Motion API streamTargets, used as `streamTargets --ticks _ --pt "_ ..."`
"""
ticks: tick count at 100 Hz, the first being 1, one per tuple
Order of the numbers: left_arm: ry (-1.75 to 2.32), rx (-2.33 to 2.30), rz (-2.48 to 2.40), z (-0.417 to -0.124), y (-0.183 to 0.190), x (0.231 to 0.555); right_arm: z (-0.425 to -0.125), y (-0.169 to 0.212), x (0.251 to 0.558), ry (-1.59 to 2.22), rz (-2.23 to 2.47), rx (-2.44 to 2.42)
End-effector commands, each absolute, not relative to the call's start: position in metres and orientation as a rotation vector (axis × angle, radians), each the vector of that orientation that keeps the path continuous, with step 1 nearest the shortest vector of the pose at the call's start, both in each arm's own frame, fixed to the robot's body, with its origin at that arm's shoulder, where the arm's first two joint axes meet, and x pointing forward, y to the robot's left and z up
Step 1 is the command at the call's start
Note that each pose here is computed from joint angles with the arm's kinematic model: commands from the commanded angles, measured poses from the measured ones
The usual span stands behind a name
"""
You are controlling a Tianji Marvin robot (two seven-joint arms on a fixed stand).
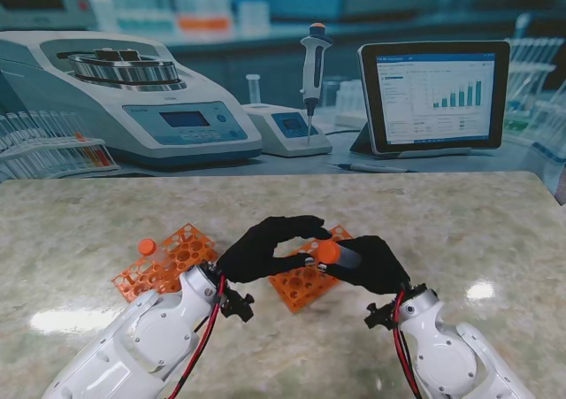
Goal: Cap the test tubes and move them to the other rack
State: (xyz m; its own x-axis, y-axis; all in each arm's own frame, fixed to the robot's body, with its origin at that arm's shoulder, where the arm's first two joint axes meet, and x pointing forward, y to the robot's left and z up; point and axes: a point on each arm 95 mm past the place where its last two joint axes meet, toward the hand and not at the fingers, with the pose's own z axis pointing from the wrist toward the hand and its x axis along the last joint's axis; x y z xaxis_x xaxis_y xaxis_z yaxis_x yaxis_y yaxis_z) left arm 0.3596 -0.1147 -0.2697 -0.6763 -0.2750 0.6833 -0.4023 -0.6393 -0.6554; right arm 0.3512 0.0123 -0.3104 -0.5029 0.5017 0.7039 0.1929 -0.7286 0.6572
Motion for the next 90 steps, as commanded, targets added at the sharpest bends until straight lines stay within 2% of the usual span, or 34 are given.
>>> streamTargets --ticks 1,51,90 --pt "-1.293 1.235 2.491 -0.268 -0.115 0.361 -0.313 0.014 0.35 1.052 2.337 1.464" --pt "-1.257 1.234 2.558 -0.26 -0.113 0.364 -0.313 0.014 0.35 1.058 2.333 1.468" --pt "-1.22 1.166 2.589 -0.254 -0.117 0.354 -0.313 0.015 0.35 1.061 2.334 1.468"
